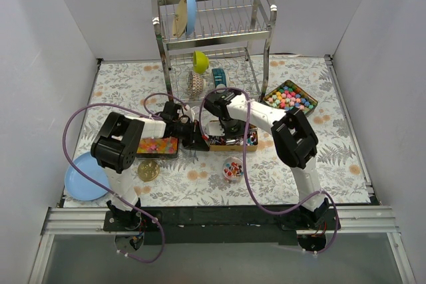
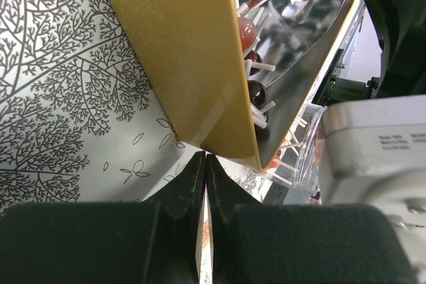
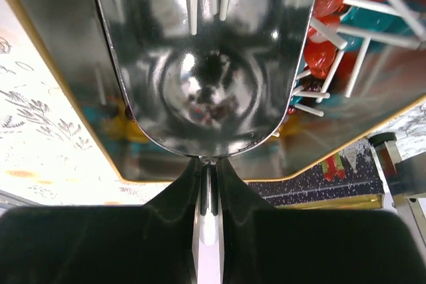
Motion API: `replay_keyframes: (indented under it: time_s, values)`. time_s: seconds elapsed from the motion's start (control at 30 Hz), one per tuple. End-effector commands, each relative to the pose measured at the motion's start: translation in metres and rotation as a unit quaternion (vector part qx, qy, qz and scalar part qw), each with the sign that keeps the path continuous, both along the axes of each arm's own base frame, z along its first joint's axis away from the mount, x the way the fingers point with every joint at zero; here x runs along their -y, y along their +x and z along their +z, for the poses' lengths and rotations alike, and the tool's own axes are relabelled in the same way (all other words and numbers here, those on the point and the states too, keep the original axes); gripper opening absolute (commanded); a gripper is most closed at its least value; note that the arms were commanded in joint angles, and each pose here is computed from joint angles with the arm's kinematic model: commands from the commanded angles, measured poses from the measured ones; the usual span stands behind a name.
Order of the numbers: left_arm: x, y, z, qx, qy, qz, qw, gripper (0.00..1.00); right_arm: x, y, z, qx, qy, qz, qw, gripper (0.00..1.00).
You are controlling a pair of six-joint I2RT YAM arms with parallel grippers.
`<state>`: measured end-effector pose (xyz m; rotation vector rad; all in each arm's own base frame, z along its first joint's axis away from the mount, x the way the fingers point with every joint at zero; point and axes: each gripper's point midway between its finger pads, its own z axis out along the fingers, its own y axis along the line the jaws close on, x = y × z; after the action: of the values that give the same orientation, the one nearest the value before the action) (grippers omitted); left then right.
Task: Pack the candies
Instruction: Scoop the fake candies from the storage box.
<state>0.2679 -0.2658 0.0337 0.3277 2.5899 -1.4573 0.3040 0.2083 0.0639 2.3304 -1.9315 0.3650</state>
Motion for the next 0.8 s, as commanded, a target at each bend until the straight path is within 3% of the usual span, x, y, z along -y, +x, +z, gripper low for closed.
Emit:
replay_keyframes:
  time_s: [0.0, 0.43, 0.77]
  values:
    - [0.007, 0.01, 0.014, 0.025, -0.013, -0.008, 1.0, 0.01, -0.026, 0.004, -0.002, 0.01, 0.06, -0.008, 0.998, 0.01]
    - [-0.019, 0.02, 0.035, 0.041, -0.004, 0.005, 0.999, 0.02, -0.029, -0.004, 0.012, 0.019, 0.184, -0.022, 0.982, 0.01]
    - [-0.027, 0.013, 0.053, 0.052, -0.008, -0.008, 0.999, 0.04, -0.002, 0.0, 0.022, 0.028, 0.184, -0.057, 0.981, 0.01]
